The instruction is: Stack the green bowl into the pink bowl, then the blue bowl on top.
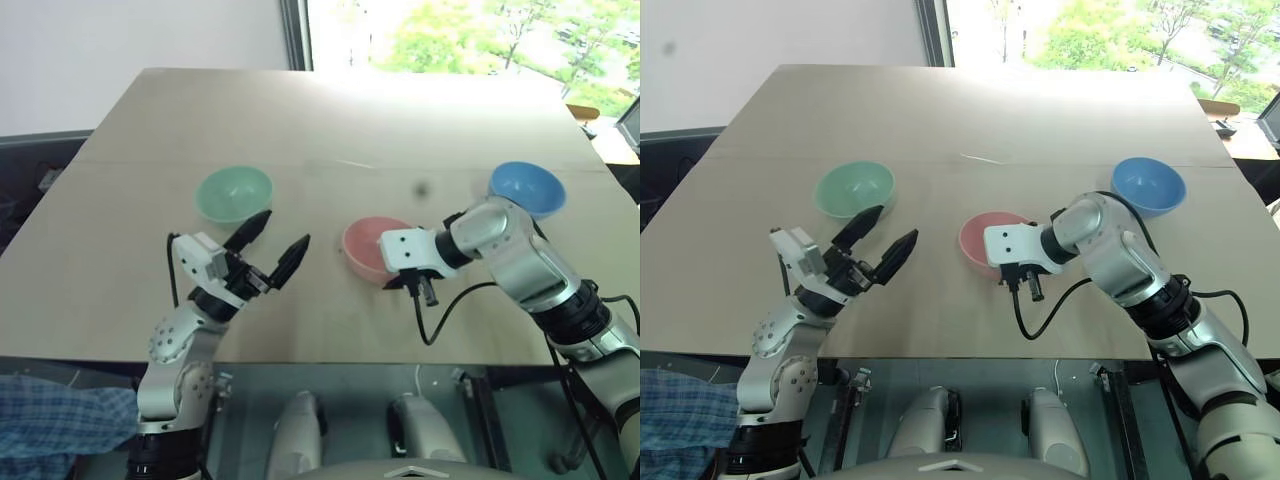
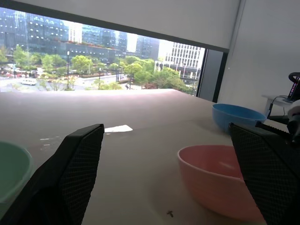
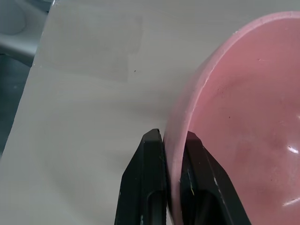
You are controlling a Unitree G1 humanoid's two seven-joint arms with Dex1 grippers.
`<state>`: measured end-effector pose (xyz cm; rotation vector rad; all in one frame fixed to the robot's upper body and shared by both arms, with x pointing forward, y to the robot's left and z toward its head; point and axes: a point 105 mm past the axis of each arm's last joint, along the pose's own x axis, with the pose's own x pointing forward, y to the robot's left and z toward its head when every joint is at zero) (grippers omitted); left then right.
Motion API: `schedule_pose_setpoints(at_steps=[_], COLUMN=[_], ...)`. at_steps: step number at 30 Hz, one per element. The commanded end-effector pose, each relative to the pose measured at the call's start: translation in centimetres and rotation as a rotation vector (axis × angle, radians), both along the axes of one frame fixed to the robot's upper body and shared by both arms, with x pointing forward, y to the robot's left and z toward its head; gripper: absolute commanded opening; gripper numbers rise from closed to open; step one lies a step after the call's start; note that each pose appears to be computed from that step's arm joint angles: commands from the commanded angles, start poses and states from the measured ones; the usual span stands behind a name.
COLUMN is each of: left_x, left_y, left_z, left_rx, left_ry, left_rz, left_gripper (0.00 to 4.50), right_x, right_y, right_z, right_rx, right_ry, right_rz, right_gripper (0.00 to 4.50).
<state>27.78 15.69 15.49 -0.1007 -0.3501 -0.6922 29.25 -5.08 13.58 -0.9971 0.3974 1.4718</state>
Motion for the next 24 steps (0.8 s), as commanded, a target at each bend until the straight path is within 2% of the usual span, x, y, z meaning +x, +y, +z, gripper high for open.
schedule_pose_setpoints(at_steps=[1,3,4,13,17,24], left_x=[0.0,0.0,0.0,0.4,0.8,1.6], left_y=[-0.5,-0.7,-0.8,-1.0,-1.1,-1.8], left_z=[0.5,0.4,0.4,0.3,0.6,1.4], left_rx=[0.006,0.01,0.01,0.011,0.005,0.001], left_ry=[-0.039,-0.039,-0.039,-0.038,-0.042,-0.039], left_rz=[-0.026,-0.037,-0.042,-0.066,-0.074,-0.126], left_gripper=[4.5,4.5,4.5,4.5,4.5,4.5], right_x=[-0.2,0.2,0.3,-0.3,-0.5,0.0], right_y=[0.7,0.6,0.5,-0.1,-0.8,-4.7], right_z=[0.8,0.9,0.9,1.8,4.0,7.5], right_rx=[0.043,0.036,0.03,0.058,0.15,0.362], right_ry=[-0.04,-0.067,-0.08,-0.058,-0.053,0.005], right_rz=[-0.016,-0.028,-0.028,-0.034,-0.088,-0.286], right_gripper=[0.05,0.05,0.81,4.32,4.32,4.32])
